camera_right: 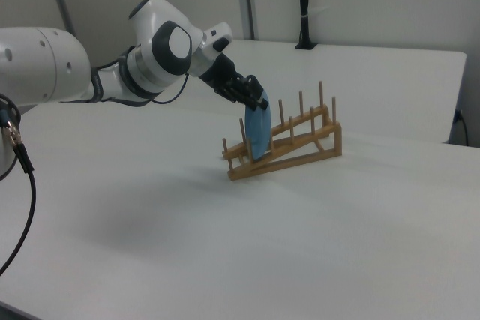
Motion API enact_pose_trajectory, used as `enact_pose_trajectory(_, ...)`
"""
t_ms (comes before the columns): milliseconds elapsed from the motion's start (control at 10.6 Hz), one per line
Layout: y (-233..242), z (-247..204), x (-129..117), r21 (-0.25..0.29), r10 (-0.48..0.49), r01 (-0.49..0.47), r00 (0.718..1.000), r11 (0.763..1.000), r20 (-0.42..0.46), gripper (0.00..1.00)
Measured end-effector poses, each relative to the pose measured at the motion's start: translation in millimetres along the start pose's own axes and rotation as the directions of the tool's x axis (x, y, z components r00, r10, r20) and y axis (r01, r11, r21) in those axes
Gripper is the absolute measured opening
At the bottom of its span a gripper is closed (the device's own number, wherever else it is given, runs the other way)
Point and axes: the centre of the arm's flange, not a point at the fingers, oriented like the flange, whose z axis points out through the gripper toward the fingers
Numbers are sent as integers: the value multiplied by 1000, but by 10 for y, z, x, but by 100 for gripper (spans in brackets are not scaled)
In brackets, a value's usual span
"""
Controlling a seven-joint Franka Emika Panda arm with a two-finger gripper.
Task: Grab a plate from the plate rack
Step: 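Close the gripper on the blue plate's rim, then lift the blue plate up and out of the wooden rack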
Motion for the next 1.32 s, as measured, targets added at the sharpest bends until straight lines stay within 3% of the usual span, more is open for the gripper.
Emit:
enact_pose_trajectory(189, 35, 92, -22, -10, 1, 0, 1000, 1000, 9, 41)
enact_pose_trajectory(379, 20, 135, -27, -12, -2, 3, 1000, 1000, 11, 35)
enact_pose_trajectory(757, 46, 121, 17, -17, -2, 2, 1000, 1000, 0, 6)
enact_pose_trajectory(1325, 398, -139, 230, -50, 31, -34, 998, 998, -61, 6)
